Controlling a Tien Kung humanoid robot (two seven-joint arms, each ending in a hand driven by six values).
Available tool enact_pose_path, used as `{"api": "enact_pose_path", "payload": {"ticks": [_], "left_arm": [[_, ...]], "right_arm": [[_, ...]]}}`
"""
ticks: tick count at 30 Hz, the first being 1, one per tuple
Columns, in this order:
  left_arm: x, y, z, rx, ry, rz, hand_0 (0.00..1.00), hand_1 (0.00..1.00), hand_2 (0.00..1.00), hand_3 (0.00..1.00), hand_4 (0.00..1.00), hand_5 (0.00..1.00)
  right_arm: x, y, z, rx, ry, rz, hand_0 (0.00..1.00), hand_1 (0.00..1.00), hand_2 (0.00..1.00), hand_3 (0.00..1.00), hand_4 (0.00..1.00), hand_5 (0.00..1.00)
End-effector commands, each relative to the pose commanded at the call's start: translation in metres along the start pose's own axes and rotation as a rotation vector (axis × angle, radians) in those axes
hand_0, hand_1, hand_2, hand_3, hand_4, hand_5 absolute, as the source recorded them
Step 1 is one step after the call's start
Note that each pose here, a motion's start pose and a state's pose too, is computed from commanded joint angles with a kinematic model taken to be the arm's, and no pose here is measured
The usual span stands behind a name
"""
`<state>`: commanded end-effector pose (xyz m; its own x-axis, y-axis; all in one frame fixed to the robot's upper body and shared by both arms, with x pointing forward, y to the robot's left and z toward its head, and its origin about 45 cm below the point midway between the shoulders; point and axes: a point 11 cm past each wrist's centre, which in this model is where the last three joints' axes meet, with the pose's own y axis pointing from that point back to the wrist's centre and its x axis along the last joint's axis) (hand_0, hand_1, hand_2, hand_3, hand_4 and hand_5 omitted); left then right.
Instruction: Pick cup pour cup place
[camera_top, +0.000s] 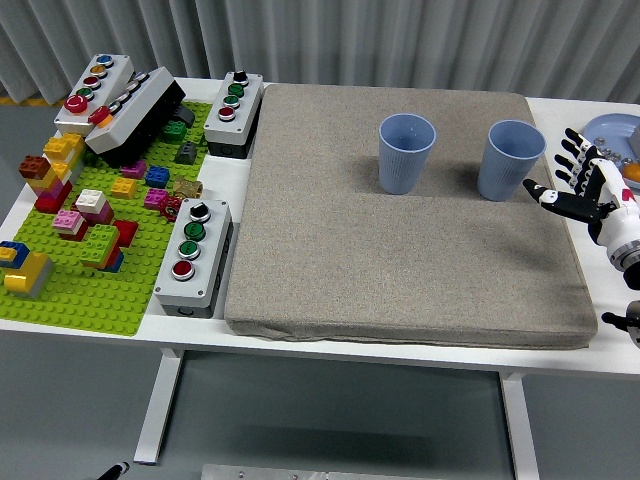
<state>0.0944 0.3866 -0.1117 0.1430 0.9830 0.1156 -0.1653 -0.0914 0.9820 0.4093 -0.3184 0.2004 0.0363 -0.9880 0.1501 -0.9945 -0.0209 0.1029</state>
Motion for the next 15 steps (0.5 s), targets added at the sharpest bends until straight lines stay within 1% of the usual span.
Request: {"api": "enact_pose_path", "payload": {"ticks": [1, 9, 15], "left_arm": [[0.000, 0.000, 0.000, 0.000, 0.000, 0.000, 0.834, 0.835, 0.907, 0.802, 0.605, 0.998], [0.000, 0.000, 0.000, 0.002, -0.001, -0.001, 0.833, 0.835, 0.905, 0.802, 0.605, 0.998], [-0.001, 0.000, 0.000, 0.004, -0.005, -0.003, 0.835, 0.835, 0.905, 0.802, 0.604, 0.998]], "right_arm": [[0.000, 0.000, 0.000, 0.001, -0.001, 0.002, 0.998, 0.978, 0.998, 0.998, 0.828, 0.140], [-0.001, 0.000, 0.002, -0.005, -0.008, 0.000, 0.998, 0.978, 0.998, 0.998, 0.827, 0.142], [-0.005, 0.002, 0.015, -0.022, -0.034, 0.009, 0.998, 0.973, 0.998, 0.998, 0.829, 0.146]]}}
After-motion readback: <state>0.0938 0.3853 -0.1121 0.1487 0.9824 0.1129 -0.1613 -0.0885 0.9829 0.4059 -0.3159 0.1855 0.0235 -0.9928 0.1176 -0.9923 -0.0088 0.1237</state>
